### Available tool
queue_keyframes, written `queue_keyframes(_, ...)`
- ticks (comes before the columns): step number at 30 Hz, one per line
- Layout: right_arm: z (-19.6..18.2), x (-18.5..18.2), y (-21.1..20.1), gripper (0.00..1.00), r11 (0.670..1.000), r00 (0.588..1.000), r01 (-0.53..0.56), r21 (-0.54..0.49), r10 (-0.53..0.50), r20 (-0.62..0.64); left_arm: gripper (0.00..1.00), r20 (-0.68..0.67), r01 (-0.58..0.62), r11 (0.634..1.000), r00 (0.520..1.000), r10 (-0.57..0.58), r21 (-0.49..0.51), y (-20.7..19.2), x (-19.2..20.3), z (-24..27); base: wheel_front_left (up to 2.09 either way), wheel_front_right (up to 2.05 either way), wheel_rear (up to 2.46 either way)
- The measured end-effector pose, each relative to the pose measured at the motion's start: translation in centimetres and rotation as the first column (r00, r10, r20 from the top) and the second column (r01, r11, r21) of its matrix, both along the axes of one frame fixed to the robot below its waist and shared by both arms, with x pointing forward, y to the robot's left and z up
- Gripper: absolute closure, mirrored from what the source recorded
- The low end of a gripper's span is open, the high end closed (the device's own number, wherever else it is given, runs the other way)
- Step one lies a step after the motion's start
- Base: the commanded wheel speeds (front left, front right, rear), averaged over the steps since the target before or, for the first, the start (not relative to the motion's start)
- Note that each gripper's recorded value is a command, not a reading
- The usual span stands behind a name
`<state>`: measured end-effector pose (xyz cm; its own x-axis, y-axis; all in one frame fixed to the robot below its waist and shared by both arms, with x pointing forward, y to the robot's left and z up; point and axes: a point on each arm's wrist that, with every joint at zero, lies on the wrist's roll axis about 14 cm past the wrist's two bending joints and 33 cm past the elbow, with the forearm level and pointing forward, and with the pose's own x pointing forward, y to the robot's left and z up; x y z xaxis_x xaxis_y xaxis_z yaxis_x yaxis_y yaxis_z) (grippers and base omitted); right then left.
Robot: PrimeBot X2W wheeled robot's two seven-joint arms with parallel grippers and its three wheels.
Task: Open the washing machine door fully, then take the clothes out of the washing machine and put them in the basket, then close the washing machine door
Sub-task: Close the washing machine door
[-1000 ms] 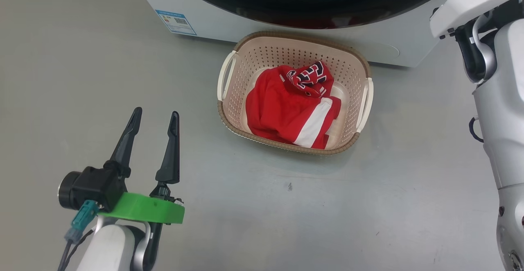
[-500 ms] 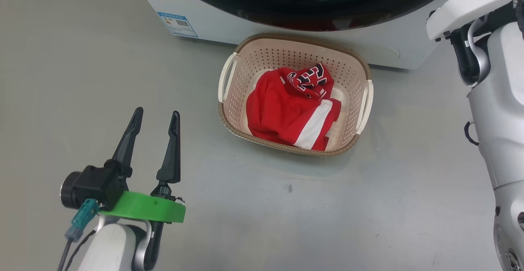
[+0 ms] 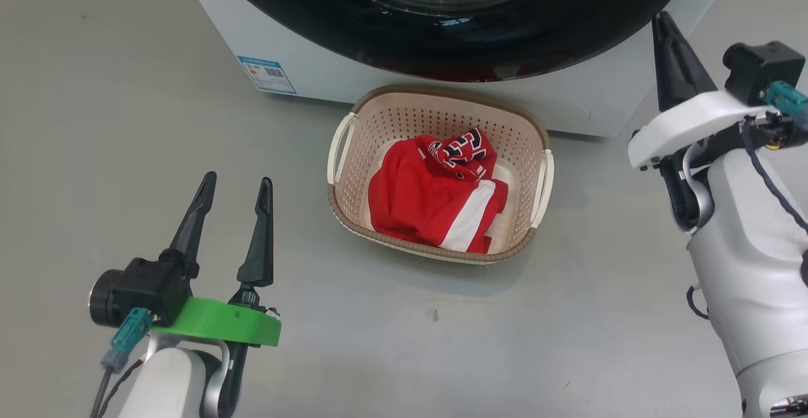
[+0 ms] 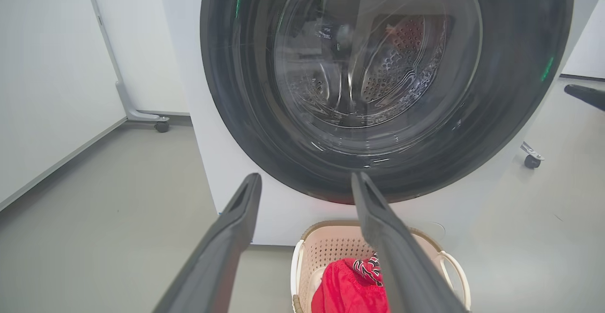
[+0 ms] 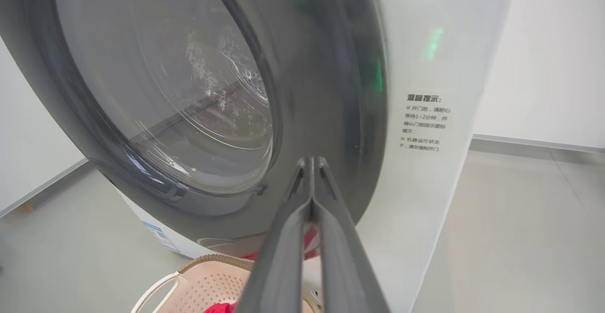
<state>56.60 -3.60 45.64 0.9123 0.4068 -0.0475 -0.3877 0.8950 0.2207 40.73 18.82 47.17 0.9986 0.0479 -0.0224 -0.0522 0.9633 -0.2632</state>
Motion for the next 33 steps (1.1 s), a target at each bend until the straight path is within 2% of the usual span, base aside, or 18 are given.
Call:
queue_keyframes(6, -0.1, -2.3, -1.4, 0.99, 1.0, 1.0, 0.021, -0.012, -0.021, -0.008, 0.0, 0.034, 0.024, 1.0, 0.999, -0.024, 0.015, -0.5, -0.2, 1.2, 0.0, 0.0, 0.0)
queue_keyframes(8, -0.2, -3.2, -1.8, 0.64, 1.0, 1.0, 0.027, -0.01, -0.027, -0.012, 0.0, 0.037, 0.031, 0.999, 0.999, -0.031, 0.018, -0.7, -0.4, 1.3, 0.0, 0.0, 0.0)
queue_keyframes(10, -0.3, -4.2, -2.2, 0.0, 0.999, 0.999, 0.037, -0.011, -0.037, -0.021, 0.0, 0.034, 0.045, 0.999, 0.998, -0.045, 0.014, -1.1, -0.8, 1.2, 0.0, 0.0, 0.0)
queue_keyframes(19, 2.2, -7.1, -5.0, 0.0, 0.993, 0.992, 0.119, 0.015, -0.119, 0.034, 0.0, 0.046, 0.086, 0.996, 0.995, -0.087, 0.021, -2.2, -1.9, 1.8, 0.0, 0.0, 0.0)
queue_keyframes(33, 1.0, -14.6, -9.0, 0.0, 0.971, 0.971, 0.24, -0.003, -0.24, -0.006, 0.0, 0.05, 0.158, 0.987, 0.986, -0.158, 0.014, -4.3, -3.9, 1.9, 0.0, 0.0, 0.0)
